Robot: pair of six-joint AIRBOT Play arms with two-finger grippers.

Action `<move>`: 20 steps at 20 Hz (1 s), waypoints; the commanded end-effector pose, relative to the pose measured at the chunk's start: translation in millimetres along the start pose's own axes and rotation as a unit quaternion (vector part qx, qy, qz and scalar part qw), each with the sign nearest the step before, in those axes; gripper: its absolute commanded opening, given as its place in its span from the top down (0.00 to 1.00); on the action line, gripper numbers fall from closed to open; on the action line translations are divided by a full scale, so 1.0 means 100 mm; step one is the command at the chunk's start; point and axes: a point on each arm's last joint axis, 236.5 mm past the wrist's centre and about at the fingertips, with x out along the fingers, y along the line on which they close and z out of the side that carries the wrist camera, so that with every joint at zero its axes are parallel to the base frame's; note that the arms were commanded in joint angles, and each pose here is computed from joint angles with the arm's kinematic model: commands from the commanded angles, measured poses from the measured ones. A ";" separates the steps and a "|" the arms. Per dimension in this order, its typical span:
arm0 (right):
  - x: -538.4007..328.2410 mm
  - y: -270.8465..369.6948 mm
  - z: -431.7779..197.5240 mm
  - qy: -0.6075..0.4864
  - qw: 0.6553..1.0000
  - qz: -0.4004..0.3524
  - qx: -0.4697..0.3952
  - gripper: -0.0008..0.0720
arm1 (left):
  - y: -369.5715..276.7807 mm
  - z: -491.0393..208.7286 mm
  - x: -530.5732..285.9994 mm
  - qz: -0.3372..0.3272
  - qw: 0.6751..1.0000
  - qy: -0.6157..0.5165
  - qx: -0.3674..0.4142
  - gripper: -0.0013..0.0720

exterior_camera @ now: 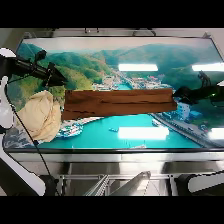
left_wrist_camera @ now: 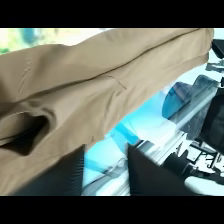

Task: Fold the shirts.

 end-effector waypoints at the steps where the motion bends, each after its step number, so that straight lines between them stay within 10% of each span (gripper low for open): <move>1: 0.31 0.27 -0.19 0.046 0.997 0.061 0.000 0.19 | -0.12 -0.07 0.30 0.001 1.000 0.014 0.001 0.96; 3: 0.43 0.42 -0.23 0.052 0.995 0.079 -0.011 0.39 | -0.22 -0.19 0.62 0.003 0.999 0.045 0.024 0.96; 5: 0.47 0.47 -0.26 0.058 0.995 0.083 -0.013 0.95 | -0.37 -0.26 1.05 0.009 0.997 0.058 0.055 0.96; 20: -1.55 1.55 0.00 -0.018 0.967 0.220 -0.124 0.96 | -1.25 -0.65 3.69 0.032 0.990 0.069 0.117 0.97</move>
